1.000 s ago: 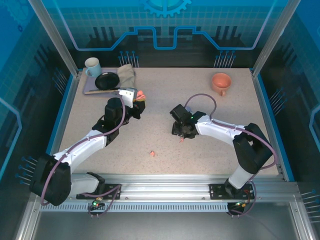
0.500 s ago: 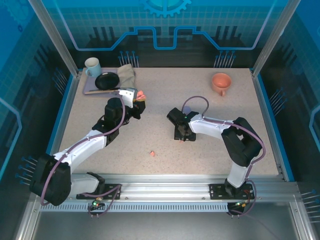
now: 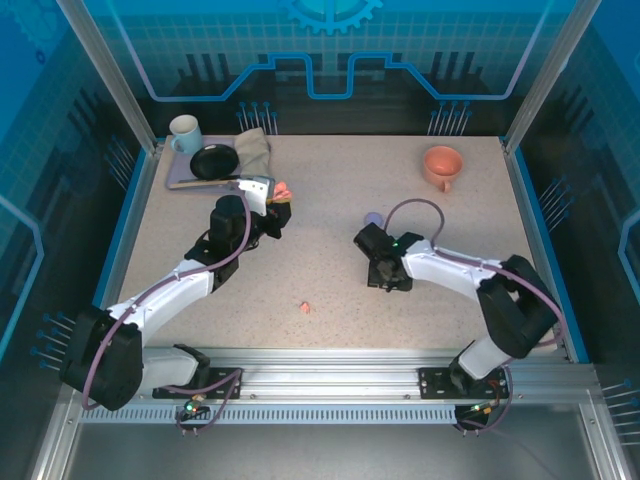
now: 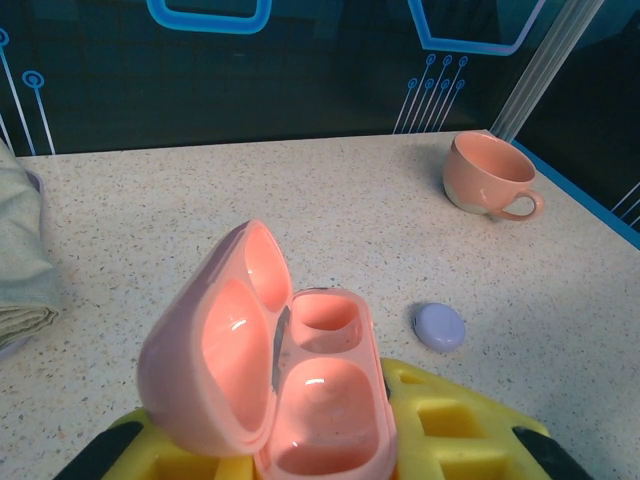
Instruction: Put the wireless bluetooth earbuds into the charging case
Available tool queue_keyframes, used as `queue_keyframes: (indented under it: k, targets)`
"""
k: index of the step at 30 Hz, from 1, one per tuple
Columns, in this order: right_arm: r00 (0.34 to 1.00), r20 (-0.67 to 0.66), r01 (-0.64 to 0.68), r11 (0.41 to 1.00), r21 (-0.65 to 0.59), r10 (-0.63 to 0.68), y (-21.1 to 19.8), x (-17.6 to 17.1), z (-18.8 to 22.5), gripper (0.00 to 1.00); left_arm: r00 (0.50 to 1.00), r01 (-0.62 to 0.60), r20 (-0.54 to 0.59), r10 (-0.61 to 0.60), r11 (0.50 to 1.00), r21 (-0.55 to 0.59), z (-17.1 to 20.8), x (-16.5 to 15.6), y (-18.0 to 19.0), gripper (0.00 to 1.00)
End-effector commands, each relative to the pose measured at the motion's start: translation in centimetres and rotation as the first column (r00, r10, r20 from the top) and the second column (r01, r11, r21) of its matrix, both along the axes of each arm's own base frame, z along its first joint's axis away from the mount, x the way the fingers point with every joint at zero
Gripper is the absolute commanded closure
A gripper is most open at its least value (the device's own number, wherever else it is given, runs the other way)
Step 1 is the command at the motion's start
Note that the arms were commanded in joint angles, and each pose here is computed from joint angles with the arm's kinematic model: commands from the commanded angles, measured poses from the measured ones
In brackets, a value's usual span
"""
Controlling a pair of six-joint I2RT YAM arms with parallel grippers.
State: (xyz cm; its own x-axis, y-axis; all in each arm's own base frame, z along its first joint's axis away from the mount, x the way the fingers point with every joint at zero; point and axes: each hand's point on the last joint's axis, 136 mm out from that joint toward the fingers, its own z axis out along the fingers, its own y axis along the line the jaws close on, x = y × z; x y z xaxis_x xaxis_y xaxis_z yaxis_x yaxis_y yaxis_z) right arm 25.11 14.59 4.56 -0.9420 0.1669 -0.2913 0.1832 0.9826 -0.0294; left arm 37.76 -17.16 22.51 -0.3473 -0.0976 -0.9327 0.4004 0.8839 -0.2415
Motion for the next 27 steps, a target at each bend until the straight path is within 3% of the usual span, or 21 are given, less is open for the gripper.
queue_keyframes:
  k: [1, 9, 18, 27]
  targets:
    - [0.999, 0.026, 0.047, 0.998, 0.029, -0.048, -1.1, -0.5, 1.3, 0.45, 0.999, 0.018, 0.034, -0.017, 0.999, -0.035, 1.9, 0.4, -0.3, 1.0]
    - [0.995, 0.014, -0.1, 0.994, 0.052, 0.099, 0.5, 0.5, 1.6, 0.4, 0.999, 0.02, 0.035, -0.019, 0.999, -0.03, 1.7, 0.2, -0.3, 1.0]
    - [0.959, -0.065, -0.27, 0.959, 0.087, 0.276, 2.8, 0.4, -0.8, 0.32, 0.999, 0.023, 0.034, -0.021, 0.999, -0.039, 1.8, 0.2, -0.4, 1.0]
    - [0.952, -0.117, -0.276, 0.959, 0.07, 0.283, 1.4, 0.3, -2.5, 0.33, 0.999, 0.022, 0.031, -0.021, 0.999, -0.03, 1.8, 0.3, -0.4, 1.0]
